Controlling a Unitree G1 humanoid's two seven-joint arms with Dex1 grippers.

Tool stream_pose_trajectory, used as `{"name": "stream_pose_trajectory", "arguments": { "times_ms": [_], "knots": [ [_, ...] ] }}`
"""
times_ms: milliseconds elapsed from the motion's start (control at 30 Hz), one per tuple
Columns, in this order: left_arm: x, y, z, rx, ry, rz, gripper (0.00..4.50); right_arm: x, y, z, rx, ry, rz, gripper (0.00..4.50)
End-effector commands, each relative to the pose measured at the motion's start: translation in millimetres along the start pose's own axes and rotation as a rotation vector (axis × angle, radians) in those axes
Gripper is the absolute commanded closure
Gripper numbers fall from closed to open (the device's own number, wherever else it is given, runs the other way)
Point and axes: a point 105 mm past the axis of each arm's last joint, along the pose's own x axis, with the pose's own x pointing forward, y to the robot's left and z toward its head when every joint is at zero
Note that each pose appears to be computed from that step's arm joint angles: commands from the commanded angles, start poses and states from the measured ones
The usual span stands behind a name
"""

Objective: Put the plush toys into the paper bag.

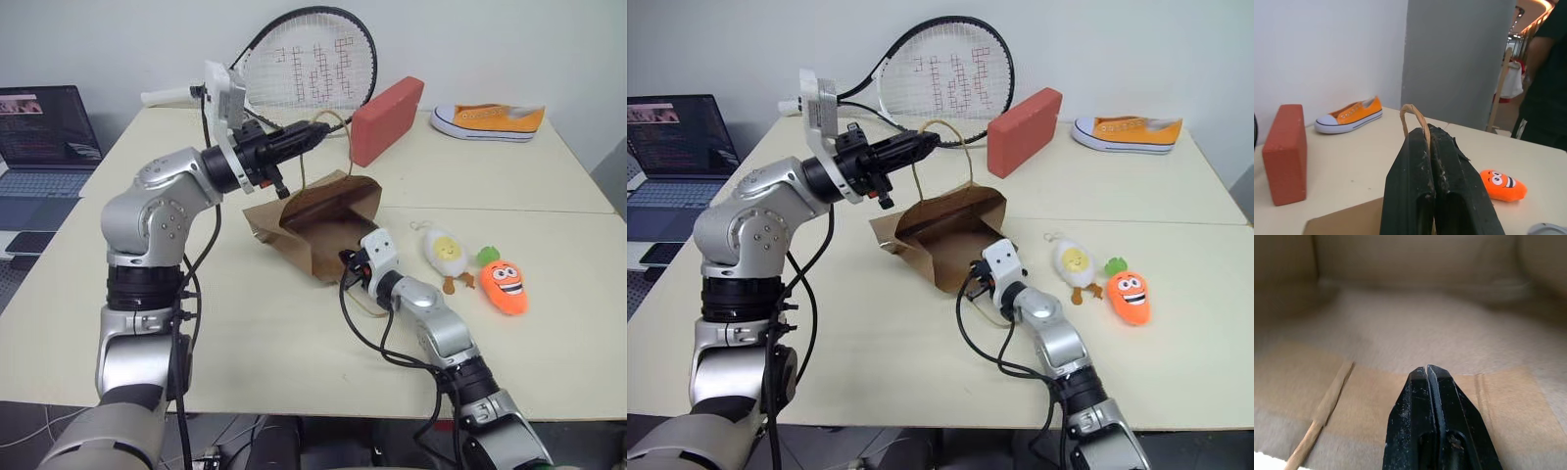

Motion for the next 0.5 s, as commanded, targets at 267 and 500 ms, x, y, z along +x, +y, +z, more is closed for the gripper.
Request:
{"name": "stream_pose_trajectory", "arguments": {
  "times_ms": [267,500],
  "knots": [
    [6.3,-41.3,-1.1,-0.034,-0.024,-0.121,4.5,17.5,7.3,40.5,0.037,-0.088,0.029,4.46],
    [-0.4,-42.0,-26.9,-0.027,0.061,-0.096,4.5,-4.8,10.0,35.4,-0.061,-0.015,0.122,4.46]
  ]
}}
